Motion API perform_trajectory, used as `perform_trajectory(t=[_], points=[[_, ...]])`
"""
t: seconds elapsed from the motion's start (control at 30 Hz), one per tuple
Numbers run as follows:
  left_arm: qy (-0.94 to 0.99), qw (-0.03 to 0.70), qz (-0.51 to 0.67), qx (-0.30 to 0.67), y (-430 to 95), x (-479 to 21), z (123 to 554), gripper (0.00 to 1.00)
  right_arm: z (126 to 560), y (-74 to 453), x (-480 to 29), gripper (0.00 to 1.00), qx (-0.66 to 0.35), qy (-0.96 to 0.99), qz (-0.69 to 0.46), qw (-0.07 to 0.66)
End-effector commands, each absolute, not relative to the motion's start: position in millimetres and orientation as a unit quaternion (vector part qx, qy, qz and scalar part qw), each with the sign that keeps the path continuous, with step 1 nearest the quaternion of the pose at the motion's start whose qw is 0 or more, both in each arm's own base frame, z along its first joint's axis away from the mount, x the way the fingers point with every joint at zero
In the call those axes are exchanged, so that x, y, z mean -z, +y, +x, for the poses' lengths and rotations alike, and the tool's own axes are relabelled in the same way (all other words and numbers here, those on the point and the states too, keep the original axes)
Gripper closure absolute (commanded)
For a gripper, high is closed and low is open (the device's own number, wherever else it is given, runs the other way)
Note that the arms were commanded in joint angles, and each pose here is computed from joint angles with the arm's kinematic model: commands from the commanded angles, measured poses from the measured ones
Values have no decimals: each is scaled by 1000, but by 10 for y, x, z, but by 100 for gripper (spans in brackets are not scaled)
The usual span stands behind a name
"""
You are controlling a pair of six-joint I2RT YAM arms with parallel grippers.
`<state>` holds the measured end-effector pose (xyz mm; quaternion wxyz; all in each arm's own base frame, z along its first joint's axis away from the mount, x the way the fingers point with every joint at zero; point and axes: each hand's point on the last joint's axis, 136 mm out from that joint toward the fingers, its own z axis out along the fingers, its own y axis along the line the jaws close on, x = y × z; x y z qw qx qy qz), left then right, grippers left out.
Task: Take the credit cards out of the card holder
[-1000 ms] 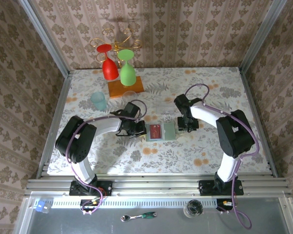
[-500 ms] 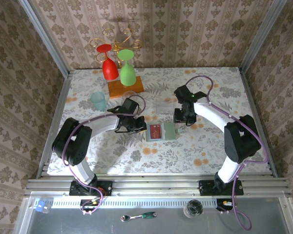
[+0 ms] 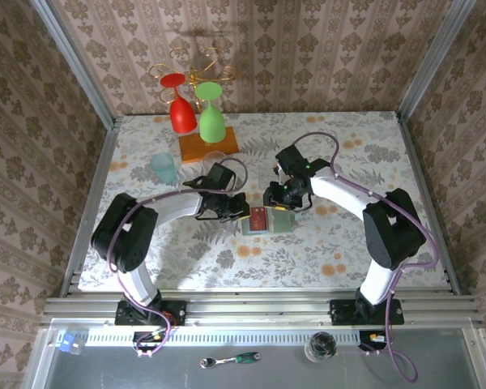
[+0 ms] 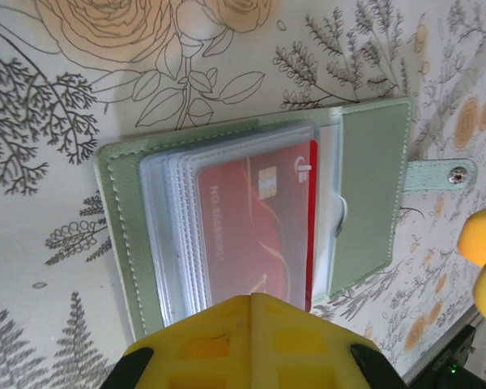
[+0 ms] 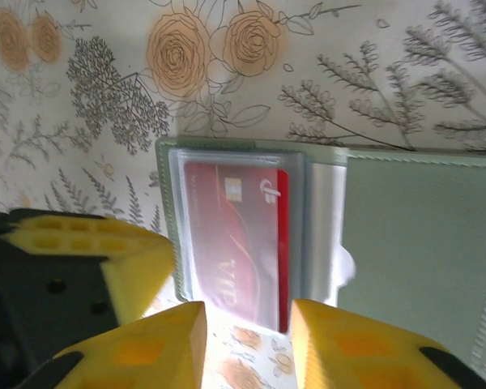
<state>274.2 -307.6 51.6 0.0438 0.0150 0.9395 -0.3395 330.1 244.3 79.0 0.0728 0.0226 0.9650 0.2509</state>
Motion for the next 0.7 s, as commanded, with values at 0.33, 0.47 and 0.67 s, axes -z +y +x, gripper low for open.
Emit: perform_trajectory(t=[0.33,0.47,0.67], points=[[951,18,15,307,-3009,-270,2679,100,3222,2657,-438,70,-309,950,29,24],[955,16,14,296,-2966,-234,2669,100,3201,2657,-336,70,-306,951,31,13],[956,16,8,293,-2918,-208,2676,100,3170,2644,-254,70,-303,953,32,6]])
